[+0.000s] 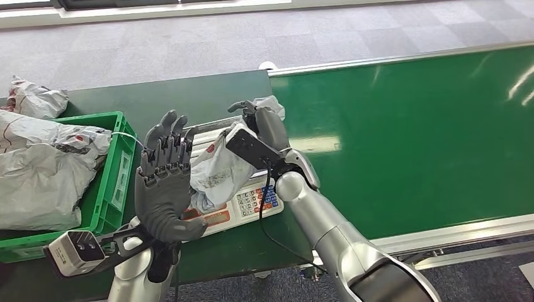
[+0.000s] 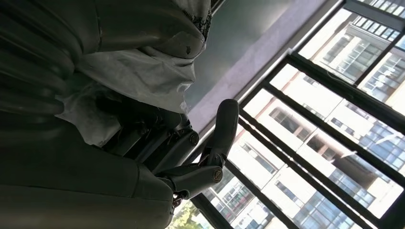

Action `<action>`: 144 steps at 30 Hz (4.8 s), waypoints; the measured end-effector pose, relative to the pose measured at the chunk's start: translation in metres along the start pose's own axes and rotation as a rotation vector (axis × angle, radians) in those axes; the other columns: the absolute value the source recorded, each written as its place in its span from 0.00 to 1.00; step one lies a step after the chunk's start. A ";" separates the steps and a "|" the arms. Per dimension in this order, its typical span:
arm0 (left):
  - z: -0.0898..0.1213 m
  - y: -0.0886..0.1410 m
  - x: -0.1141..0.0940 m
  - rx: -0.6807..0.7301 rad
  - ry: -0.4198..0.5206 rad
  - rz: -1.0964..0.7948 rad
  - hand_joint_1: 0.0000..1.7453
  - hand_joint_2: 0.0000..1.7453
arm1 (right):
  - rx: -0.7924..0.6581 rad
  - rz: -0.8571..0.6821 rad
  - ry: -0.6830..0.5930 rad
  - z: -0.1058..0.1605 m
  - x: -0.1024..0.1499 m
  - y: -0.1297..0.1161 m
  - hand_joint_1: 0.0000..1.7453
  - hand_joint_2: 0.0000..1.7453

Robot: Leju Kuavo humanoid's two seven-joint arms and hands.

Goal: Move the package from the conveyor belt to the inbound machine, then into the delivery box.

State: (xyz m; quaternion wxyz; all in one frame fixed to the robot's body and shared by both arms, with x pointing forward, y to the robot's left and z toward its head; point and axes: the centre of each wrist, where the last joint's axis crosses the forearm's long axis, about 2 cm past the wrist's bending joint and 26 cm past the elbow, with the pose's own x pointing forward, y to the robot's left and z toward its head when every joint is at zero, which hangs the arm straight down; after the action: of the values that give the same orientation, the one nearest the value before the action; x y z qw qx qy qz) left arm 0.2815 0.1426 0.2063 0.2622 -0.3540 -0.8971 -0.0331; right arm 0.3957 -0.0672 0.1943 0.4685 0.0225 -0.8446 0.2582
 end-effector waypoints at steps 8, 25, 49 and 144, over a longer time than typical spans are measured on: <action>0.000 0.000 0.000 0.000 0.002 0.001 0.00 1.00 | 0.042 0.015 0.042 0.004 -0.007 0.005 0.75 1.00; 0.001 0.001 -0.004 -0.034 0.028 0.000 0.00 1.00 | 0.430 0.298 0.422 0.020 -0.024 0.020 0.00 0.00; 0.007 0.003 -0.006 -0.020 0.055 -0.032 0.00 1.00 | -0.170 0.345 -0.054 0.012 -0.002 -0.028 0.00 0.00; -0.014 0.108 -0.026 0.543 0.162 -0.927 1.00 1.00 | -0.945 0.379 -0.678 0.076 0.132 -0.085 0.00 1.00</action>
State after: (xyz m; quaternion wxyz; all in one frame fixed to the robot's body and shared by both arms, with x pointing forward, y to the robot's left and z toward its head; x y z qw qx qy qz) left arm 0.3737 0.2034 0.1914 0.3704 0.1627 -0.9125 0.0604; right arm 0.2865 -0.1486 0.3031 0.0786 -0.2574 -0.9591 -0.0871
